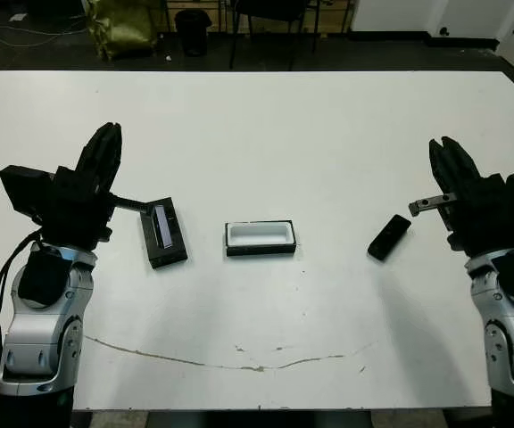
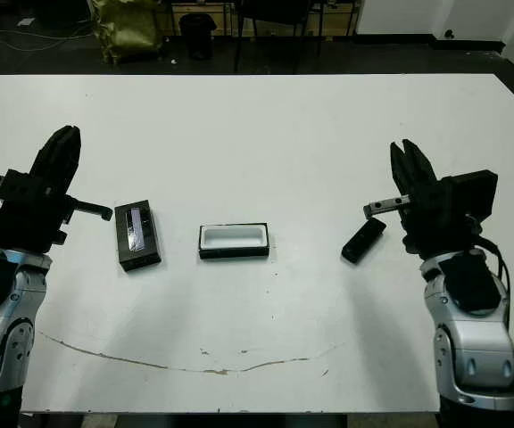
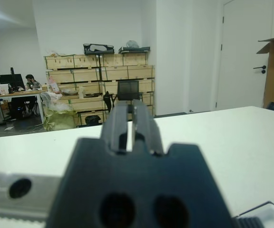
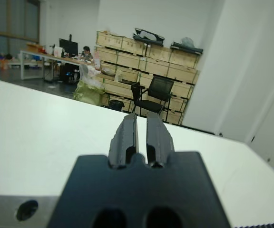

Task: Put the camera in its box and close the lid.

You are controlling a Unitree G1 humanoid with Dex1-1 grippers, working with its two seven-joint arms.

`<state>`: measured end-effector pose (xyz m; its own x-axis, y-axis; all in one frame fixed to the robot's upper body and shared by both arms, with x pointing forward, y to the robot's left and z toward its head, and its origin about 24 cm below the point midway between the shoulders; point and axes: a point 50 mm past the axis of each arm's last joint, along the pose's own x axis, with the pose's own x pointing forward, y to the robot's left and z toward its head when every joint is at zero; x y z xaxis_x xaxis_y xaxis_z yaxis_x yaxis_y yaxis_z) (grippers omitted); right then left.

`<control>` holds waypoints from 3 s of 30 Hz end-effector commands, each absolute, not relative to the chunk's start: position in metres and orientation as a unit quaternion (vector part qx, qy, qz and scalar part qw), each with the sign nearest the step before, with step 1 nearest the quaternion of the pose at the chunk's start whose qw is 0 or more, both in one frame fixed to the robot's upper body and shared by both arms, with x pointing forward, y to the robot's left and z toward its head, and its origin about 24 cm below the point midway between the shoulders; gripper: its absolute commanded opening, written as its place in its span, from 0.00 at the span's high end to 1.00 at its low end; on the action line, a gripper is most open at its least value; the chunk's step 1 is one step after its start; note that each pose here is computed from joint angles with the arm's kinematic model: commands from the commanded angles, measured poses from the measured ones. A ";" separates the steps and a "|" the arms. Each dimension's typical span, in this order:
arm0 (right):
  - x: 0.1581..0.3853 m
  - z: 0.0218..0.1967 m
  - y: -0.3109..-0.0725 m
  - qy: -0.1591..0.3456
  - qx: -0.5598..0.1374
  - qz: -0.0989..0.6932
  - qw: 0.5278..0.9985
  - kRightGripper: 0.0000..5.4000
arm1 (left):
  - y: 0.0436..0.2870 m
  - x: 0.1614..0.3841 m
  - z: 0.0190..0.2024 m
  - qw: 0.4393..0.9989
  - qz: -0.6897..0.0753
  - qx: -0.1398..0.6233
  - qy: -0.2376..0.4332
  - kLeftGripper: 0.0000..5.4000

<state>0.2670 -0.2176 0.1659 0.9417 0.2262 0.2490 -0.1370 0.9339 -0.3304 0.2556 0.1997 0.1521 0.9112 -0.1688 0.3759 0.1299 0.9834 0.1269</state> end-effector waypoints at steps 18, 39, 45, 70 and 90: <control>0.322 0.192 -0.289 -0.011 -0.324 0.205 0.923 0.99 | 0.206 0.251 0.146 0.979 -0.077 0.052 -0.180 1.00; 0.329 0.190 -0.291 0.169 -0.507 0.334 0.777 0.99 | 0.209 0.251 0.146 0.979 -0.077 0.056 -0.181 1.00; 0.316 0.182 -0.289 0.191 -0.487 0.366 0.770 0.99 | 0.210 0.250 0.146 0.979 -0.076 0.050 -0.181 1.00; 0.299 0.145 -0.276 0.254 -0.448 0.461 0.723 0.99 | 0.211 0.245 0.143 0.981 -0.068 0.050 -0.177 1.00; 0.298 0.130 -0.274 0.289 -0.446 0.474 0.702 0.99 | 0.211 0.244 0.143 0.981 -0.068 0.047 -0.175 1.00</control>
